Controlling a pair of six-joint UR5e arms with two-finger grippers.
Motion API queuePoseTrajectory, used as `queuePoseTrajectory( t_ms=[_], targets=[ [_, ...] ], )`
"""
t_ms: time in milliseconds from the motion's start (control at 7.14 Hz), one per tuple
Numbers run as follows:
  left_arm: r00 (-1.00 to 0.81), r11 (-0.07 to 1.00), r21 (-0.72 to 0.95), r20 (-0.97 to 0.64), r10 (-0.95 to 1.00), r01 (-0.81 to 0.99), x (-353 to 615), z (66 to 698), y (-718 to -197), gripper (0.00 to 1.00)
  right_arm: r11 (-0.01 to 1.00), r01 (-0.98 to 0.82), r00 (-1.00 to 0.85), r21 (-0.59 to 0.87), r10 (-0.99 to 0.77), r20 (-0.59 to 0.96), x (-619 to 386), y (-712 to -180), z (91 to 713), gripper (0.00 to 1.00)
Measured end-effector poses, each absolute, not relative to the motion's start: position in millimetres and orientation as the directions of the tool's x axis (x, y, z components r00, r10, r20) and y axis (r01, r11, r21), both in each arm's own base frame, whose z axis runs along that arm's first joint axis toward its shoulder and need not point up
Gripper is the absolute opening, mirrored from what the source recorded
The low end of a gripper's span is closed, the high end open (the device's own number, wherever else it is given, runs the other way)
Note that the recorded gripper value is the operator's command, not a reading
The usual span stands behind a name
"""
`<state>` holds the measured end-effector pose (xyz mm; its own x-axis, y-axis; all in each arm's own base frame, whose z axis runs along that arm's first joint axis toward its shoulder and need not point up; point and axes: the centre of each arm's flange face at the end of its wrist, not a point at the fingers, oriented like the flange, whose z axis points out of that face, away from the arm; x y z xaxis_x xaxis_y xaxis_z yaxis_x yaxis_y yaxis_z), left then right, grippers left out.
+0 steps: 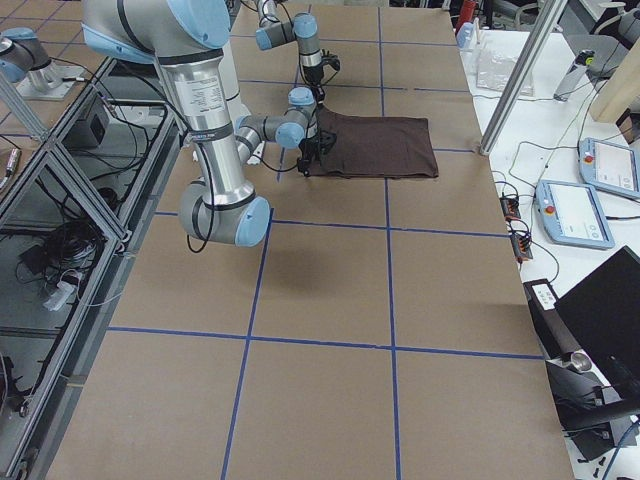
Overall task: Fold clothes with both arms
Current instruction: 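Grasp the shirt edge nearest the robot with both grippers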
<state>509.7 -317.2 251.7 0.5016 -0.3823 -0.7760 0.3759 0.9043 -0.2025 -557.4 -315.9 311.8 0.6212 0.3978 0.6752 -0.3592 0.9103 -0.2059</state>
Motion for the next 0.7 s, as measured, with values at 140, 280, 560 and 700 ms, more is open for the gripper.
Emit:
queuePoseTrajectory(
  t_ms=[140,280,560,700],
  targets=[
    [0.502,0.904,-0.202,-0.776,-0.382,0.376,509.8,252.0,-317.2,0.0,0.911,-0.358,0.621,-0.206,0.397,0.676,-557.8,-315.5,311.4,0.2],
    [0.503,0.904,-0.202,-0.775,-0.383,0.377,509.6,252.4,-317.8,0.0,0.911,-0.356,0.621,-0.206,0.396,0.676,-557.9,-315.3,310.9,0.09],
    [0.501,0.902,-0.201,-0.775,-0.384,0.381,508.4,252.6,-320.0,0.0,0.912,-0.353,0.623,-0.208,0.396,0.675,-558.9,-315.0,310.0,0.0],
    [0.501,0.902,-0.201,-0.775,-0.385,0.383,507.9,252.9,-320.9,0.0,0.913,-0.35,0.621,-0.209,0.394,0.677,-560.0,-314.1,307.6,0.0]
  ],
)
